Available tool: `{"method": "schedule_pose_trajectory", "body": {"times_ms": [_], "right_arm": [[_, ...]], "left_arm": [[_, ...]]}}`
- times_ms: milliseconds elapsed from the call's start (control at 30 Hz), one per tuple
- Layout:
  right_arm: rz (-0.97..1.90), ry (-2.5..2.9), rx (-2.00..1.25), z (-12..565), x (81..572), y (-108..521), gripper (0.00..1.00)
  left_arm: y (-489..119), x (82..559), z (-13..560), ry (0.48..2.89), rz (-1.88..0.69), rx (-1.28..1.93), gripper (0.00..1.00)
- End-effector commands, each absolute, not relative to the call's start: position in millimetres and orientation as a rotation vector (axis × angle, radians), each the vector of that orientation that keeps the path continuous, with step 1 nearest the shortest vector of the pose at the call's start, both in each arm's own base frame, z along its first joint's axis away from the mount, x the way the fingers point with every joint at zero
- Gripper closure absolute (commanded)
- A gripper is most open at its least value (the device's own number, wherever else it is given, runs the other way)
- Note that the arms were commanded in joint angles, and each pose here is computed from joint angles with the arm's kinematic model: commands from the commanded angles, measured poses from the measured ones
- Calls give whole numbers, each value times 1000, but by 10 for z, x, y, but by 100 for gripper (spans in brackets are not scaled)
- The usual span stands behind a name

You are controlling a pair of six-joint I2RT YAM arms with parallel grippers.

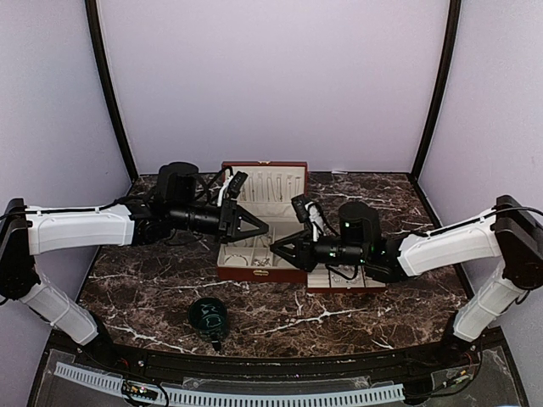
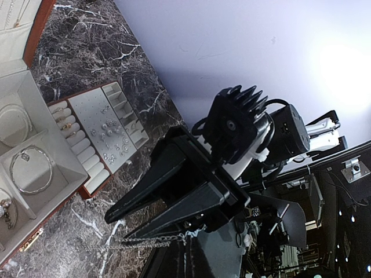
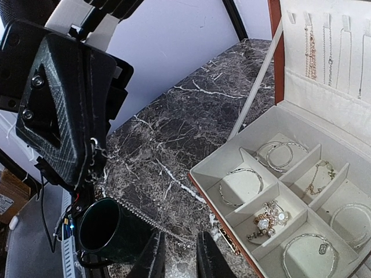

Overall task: Organize the mixed jewelry
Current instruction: Adjust the necklace at the center of the board.

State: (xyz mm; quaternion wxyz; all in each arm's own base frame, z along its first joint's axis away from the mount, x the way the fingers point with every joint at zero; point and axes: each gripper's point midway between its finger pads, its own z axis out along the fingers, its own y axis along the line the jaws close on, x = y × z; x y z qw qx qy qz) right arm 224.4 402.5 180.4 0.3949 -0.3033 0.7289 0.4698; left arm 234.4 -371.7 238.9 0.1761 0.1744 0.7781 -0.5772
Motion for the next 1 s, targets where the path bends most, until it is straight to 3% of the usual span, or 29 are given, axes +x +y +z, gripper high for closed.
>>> {"method": "schedule_pose_trajectory", "body": {"times_ms": [0, 967], "right_arm": [[1194, 1794, -771, 1921, 2290, 4123, 82], [1267, 1782, -824, 1911, 2218, 4238, 86]], "left_arm": [[-3708, 2292, 2656, 2135, -1661, 528, 100], [-3698, 2307, 2633, 2140, -1649, 513, 100]]}}
